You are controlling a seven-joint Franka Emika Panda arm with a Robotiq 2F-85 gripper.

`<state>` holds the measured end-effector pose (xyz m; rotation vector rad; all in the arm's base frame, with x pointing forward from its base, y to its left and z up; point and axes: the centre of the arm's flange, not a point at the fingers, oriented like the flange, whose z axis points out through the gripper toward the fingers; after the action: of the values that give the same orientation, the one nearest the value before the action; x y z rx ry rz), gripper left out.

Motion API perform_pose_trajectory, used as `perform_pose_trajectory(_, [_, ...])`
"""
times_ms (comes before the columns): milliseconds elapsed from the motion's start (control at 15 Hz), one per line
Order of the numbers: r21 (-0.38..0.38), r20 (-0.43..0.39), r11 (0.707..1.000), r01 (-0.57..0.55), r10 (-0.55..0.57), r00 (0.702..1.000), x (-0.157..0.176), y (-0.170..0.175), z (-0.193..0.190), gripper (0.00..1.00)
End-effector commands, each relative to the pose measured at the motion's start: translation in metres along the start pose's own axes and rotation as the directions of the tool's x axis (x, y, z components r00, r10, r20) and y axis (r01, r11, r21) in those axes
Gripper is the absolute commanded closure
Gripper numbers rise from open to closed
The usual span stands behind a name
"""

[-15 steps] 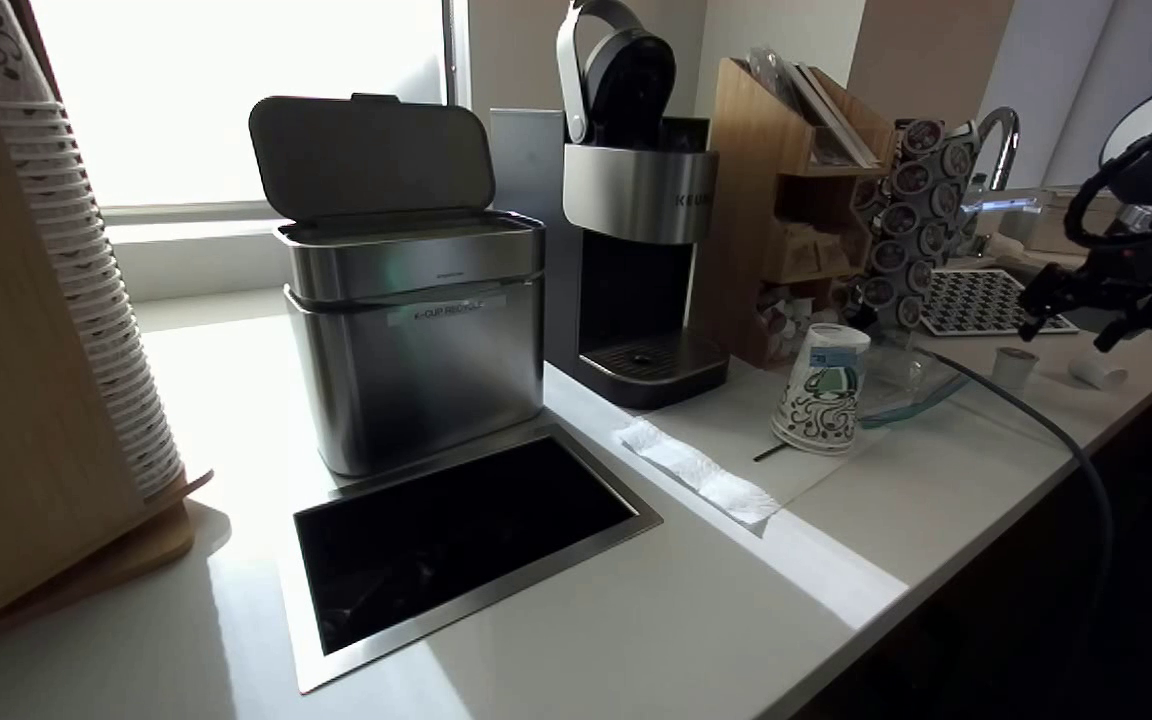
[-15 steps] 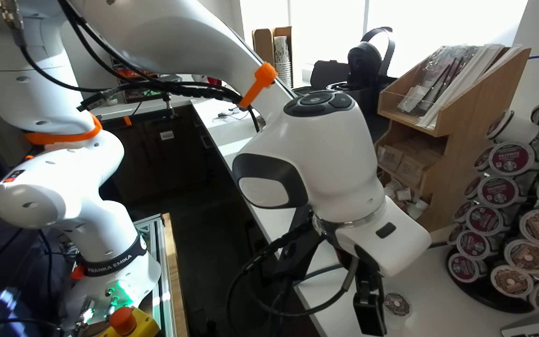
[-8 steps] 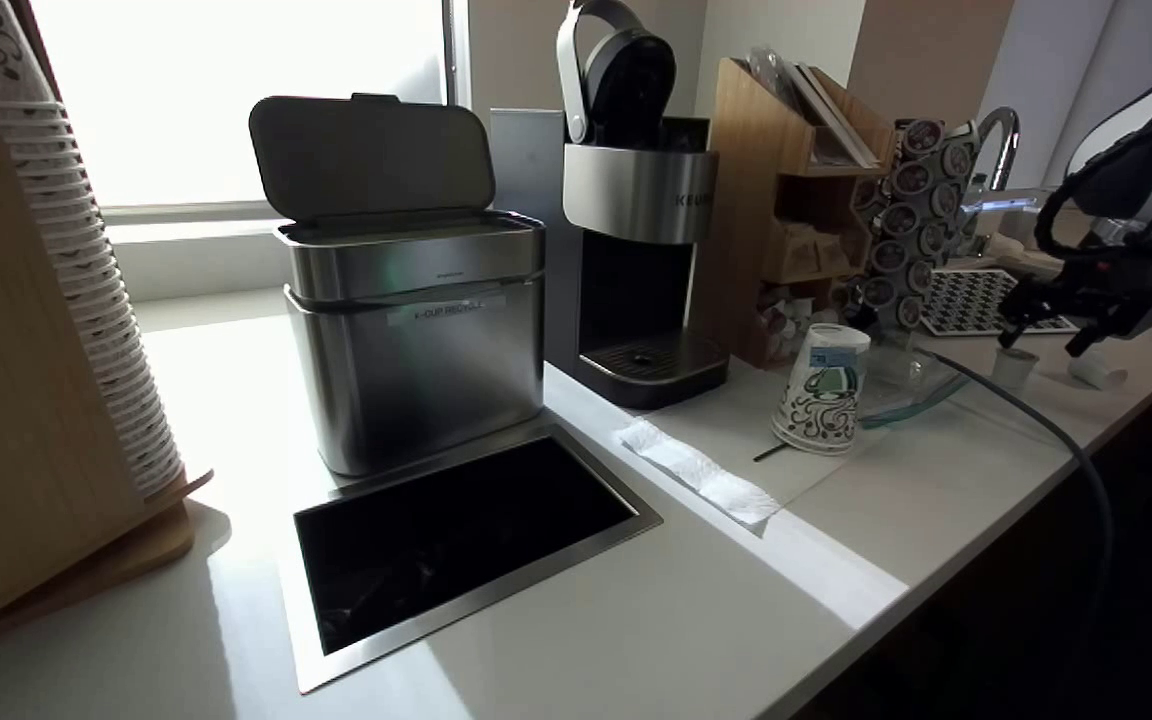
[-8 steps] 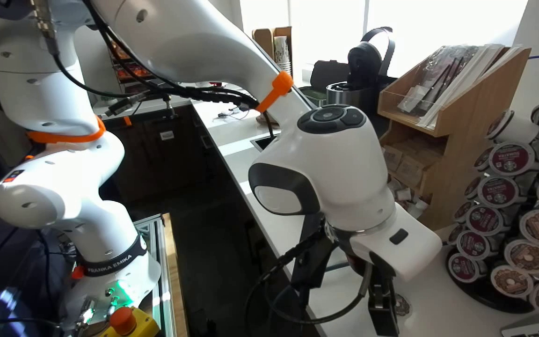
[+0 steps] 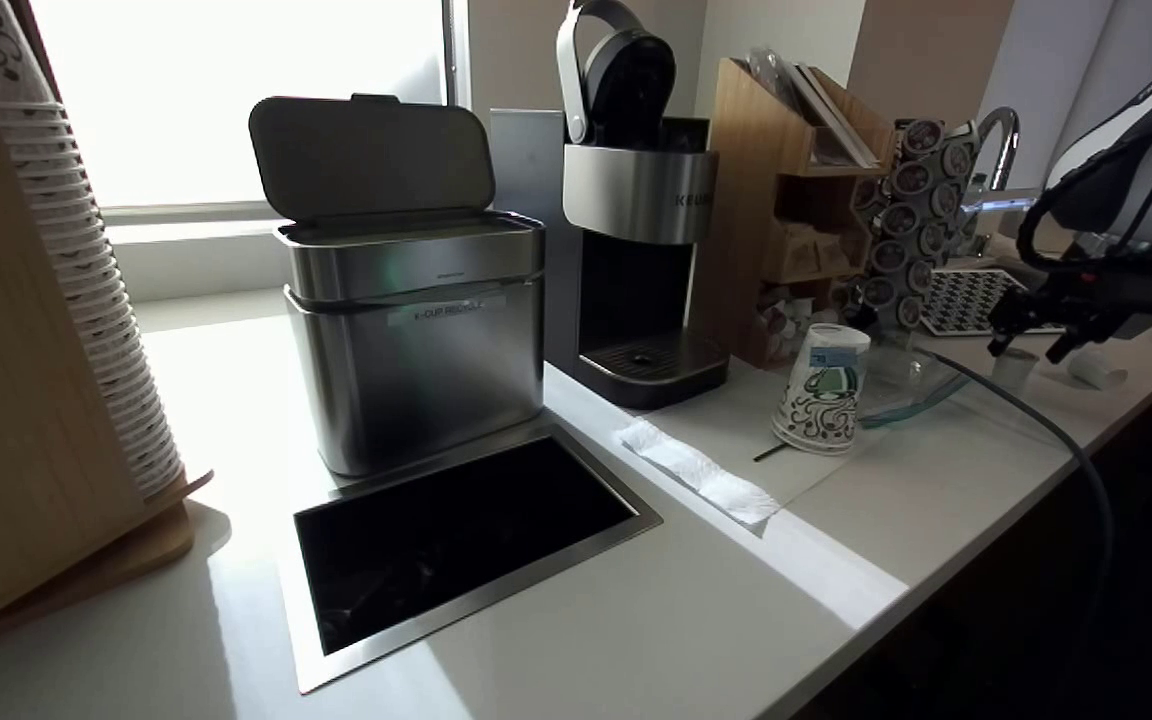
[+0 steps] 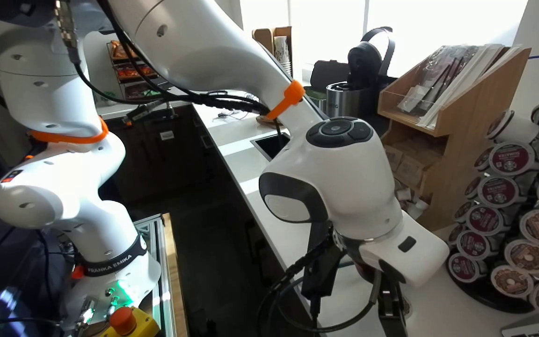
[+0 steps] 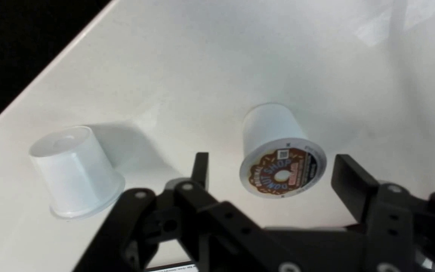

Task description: Put the white object inside the coffee machine

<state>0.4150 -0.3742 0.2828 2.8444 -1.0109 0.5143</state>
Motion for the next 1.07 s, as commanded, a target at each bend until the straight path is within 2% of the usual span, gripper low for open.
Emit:
perform_pose_trajectory(0, [0.007, -0.015, 1.0, 0.008, -0.008, 1.0, 0.002, 0.004, 0.012, 0.27])
perform_pose_trajectory(67, [0.008, -0.015, 1.0, 0.012, -0.012, 1.0, 0.002, 0.004, 0.013, 0.27])
perform_pose_trajectory(133, [0.008, -0.016, 1.0, 0.014, -0.014, 1.0, 0.003, 0.004, 0.013, 0.35])
perform_pose_trajectory(200, [0.009, -0.016, 1.0, 0.016, -0.016, 1.0, 0.003, 0.003, 0.013, 0.31])
perform_pose_trajectory(333, [0.011, -0.018, 1.0, 0.019, -0.019, 1.0, 0.003, 0.003, 0.011, 0.37])
perform_pose_trajectory(400, [0.013, -0.018, 1.0, 0.021, -0.02, 1.0, 0.003, 0.002, 0.009, 0.42])
perform_pose_trajectory(467, [0.015, -0.018, 1.0, 0.023, -0.022, 1.0, 0.002, 0.002, 0.007, 0.52])
perform_pose_trajectory(533, [0.015, -0.019, 1.0, 0.026, -0.025, 0.999, 0.002, 0.001, 0.005, 0.55])
perform_pose_trajectory(600, [0.015, -0.021, 1.0, 0.028, -0.027, 0.999, 0.002, 0.001, 0.003, 0.64])
perform_pose_trajectory(1000, [0.025, -0.031, 0.999, 0.043, -0.042, 0.999, 0.001, -0.003, -0.013, 0.69])
